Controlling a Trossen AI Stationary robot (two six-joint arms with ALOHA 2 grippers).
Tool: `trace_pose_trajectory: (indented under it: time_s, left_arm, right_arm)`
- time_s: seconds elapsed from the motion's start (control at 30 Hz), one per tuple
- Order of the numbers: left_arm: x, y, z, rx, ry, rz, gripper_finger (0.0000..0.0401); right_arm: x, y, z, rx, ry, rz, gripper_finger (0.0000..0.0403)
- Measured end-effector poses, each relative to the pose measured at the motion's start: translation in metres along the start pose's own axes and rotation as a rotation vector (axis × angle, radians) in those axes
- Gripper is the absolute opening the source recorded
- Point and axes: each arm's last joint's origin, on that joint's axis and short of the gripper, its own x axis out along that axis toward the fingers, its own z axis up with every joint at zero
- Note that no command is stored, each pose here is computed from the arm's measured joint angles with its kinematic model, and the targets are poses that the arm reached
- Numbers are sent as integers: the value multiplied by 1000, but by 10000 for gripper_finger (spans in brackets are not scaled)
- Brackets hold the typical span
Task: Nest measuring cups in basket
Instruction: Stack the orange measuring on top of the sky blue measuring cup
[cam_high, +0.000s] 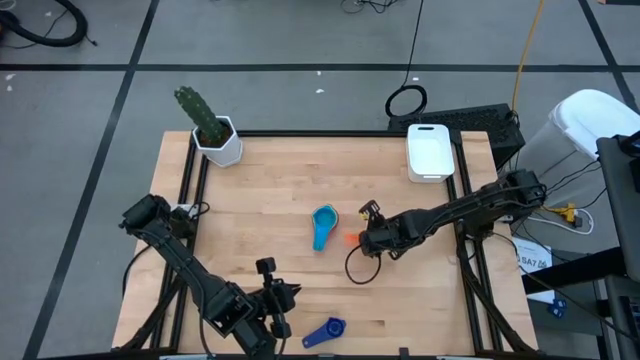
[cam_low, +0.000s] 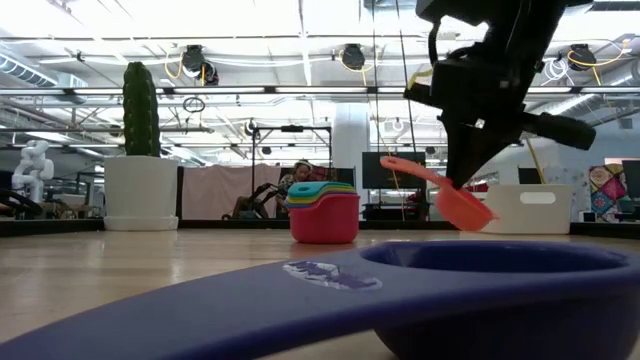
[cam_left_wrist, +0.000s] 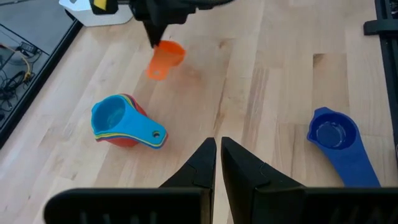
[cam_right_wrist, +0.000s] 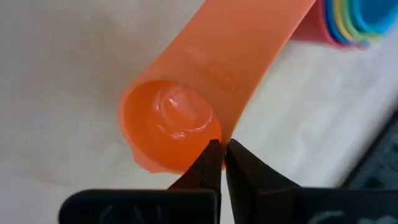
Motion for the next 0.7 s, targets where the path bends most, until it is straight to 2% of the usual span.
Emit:
trace_pose_trajectory:
  time_s: [0.13, 0.4, 0.57, 0.7]
  left_arm:
    - [0, 0, 0, -1, 0, 1, 30]
    - [6, 2, 2, 50, 5, 12, 31]
    - [27, -4, -5, 262, 42, 26, 31]
    - [48, -14, -10, 449, 56, 45, 31]
  right_arm:
    - [0, 4, 3, -16, -41, 67, 1]
    - [-13, 13, 15, -82, -157, 48, 1]
    - [-32, 6, 28, -28, -259, 148, 1]
    - [-50, 0, 39, -22, -348, 177, 1]
